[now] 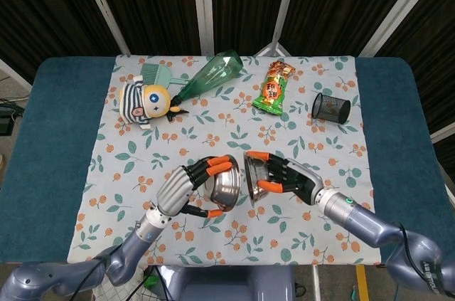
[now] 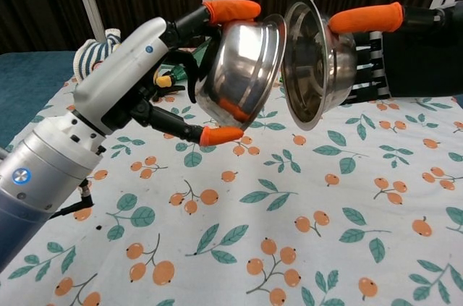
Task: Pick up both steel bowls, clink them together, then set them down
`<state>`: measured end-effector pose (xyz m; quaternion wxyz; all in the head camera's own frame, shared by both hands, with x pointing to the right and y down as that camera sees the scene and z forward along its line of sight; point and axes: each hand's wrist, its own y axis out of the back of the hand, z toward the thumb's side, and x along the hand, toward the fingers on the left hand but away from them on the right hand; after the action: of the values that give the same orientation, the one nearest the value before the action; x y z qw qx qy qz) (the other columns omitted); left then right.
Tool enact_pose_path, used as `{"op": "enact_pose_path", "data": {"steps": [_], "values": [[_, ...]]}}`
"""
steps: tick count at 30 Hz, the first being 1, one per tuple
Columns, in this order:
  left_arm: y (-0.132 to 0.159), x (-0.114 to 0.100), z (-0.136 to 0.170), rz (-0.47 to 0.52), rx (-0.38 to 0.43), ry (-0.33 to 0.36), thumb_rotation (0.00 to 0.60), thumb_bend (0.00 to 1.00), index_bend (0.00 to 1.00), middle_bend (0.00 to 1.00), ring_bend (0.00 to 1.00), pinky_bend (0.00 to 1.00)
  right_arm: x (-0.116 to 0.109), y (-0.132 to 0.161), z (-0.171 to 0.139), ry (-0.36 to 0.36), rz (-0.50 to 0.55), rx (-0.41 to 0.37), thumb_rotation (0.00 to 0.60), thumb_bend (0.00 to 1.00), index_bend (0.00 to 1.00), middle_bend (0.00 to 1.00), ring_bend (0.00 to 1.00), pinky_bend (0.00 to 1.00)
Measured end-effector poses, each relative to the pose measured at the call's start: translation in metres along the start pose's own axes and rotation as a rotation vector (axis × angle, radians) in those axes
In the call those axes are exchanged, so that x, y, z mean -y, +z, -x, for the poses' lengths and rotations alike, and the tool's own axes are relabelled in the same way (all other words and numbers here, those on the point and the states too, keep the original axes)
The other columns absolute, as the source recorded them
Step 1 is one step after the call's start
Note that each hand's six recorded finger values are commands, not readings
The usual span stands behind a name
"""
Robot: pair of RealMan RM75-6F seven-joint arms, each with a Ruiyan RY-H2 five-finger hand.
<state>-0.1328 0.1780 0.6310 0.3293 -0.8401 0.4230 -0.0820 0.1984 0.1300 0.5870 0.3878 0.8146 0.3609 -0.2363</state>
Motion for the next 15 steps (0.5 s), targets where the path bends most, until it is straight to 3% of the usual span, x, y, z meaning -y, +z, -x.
{"op": "enact_pose_path", "data": {"steps": [15], "values": [[0.015, 0.013, -0.008, -0.023, 0.053, 0.018, 0.6, 0.32, 0.38, 0.5, 0.38, 0.6, 0.026, -0.002, 0.0, 0.036, 0.028, 0.008, 0.6, 0.38, 0.76, 0.75, 0.72, 0.93]]}}
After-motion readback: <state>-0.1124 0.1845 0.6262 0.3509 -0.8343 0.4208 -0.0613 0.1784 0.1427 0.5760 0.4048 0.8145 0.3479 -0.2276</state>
